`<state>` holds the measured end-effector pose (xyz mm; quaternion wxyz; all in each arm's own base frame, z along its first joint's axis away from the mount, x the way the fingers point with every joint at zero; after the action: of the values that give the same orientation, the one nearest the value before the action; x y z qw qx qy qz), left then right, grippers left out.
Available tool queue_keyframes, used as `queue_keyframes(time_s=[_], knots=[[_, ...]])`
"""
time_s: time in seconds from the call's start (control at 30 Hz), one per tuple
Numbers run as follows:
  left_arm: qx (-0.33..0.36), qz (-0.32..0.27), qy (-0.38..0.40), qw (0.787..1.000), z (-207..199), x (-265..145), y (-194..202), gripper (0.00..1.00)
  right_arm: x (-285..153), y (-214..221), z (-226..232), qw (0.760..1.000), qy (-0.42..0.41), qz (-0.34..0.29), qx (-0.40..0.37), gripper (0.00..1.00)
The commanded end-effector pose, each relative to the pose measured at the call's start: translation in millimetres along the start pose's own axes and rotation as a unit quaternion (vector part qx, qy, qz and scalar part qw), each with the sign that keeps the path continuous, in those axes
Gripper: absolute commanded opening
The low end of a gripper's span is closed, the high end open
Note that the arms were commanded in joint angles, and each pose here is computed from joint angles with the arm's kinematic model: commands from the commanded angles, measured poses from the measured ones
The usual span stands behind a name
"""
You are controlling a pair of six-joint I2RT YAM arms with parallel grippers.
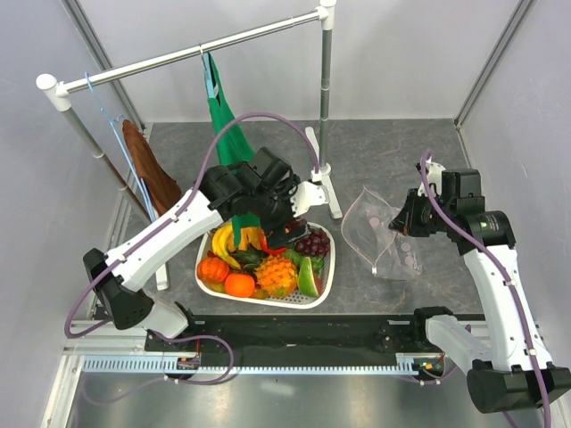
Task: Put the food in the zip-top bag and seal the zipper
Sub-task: Pick up the fake fruit from the bin.
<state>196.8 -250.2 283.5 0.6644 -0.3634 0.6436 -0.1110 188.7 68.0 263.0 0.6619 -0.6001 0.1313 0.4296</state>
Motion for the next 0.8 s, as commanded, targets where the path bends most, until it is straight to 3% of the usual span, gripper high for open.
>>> queue_keyframes(time_s=[0.0, 0.23, 0.5, 0.77], knots=[[0.042, 0.067, -0.050, 0.996, 13.2, 6.8, 24.8, 1.00, -2.4, -6.9, 5.2, 1.000, -0.015, -0.025, 0.006, 0.00], [0.070, 0.105, -0.102, 0.987, 24.5, 26.6, 41.2, 1.00, -2.7, -8.7, 5.8, 0.999, -0.018, -0.028, 0.005, 0.00], [0.080, 0.130, -0.098, 0.983, 25.4, 43.2, 57.6, 0.98, -0.5, -6.7, 6.0, 0.999, -0.021, -0.025, 0.007, 0.00], [0.072, 0.095, -0.098, 0.988, 20.1, 25.1, 35.7, 0.62, -0.6, -5.5, 7.7, 0.999, -0.028, -0.026, 0.011, 0.00]])
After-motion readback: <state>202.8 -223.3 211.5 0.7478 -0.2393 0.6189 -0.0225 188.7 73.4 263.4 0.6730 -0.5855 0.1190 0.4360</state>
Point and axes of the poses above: each gripper's point midway between its finger pads, its own x axis out along the fingers, its own z axis along the line the jaws close on, y = z × x, the point moved 5 cm from there along -x, back along the fingers, and after that the axes turned 14 degrees about -x, right-handed, at the moved point
